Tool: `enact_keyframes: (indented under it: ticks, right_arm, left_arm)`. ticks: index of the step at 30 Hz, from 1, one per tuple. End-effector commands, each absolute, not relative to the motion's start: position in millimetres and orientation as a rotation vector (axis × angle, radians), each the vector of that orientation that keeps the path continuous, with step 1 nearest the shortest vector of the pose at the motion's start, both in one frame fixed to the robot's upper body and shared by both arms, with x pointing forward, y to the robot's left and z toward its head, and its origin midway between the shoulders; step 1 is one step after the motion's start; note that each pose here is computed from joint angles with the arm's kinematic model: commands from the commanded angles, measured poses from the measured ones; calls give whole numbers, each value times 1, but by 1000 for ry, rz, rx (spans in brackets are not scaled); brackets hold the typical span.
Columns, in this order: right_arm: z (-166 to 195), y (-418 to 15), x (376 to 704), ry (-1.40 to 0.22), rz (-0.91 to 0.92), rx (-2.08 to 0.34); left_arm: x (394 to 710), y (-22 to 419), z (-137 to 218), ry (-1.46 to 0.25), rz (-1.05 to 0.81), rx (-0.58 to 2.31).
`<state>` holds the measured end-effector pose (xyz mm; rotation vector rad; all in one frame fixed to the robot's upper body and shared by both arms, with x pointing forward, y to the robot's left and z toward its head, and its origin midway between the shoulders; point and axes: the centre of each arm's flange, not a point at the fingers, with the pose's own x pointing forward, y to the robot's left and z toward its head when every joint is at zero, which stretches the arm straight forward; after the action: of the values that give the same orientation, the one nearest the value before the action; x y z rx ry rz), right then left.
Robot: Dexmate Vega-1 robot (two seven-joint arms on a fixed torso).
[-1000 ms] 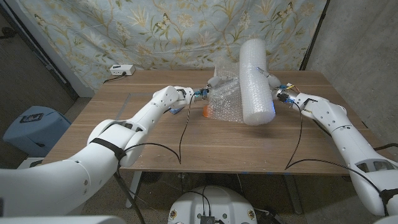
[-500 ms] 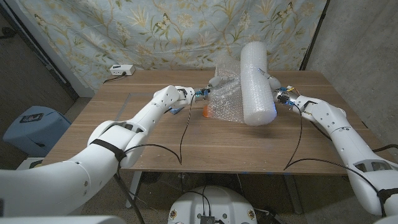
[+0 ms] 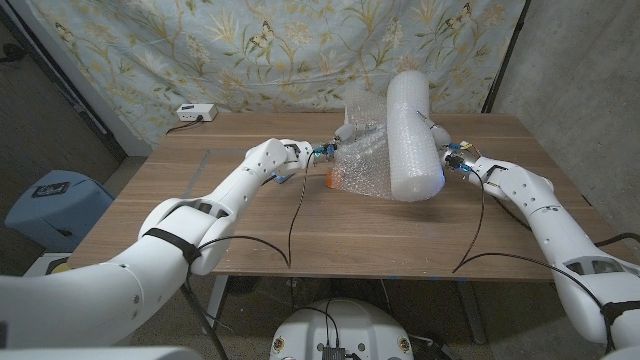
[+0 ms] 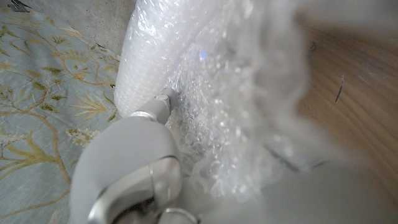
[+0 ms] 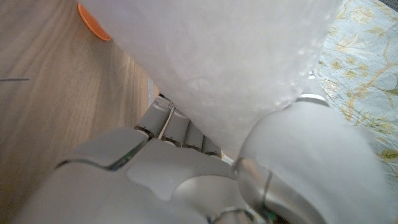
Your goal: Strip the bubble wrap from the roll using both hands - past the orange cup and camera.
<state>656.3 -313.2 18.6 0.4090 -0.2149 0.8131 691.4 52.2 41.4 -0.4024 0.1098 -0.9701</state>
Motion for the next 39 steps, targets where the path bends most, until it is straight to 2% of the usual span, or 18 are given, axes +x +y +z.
enact_keyframes:
  ticks: [1,21,39]
  right_arm:
    - [8,-311,661,-206,816,467]
    - [-11,-304,665,-223,854,570]
    - [-12,-300,669,-277,899,588]
  left_arm:
    - [691,53,39,124,-972,-414]
    - [687,51,38,124,-967,-409]
    - [683,49,38,127,-964,-387]
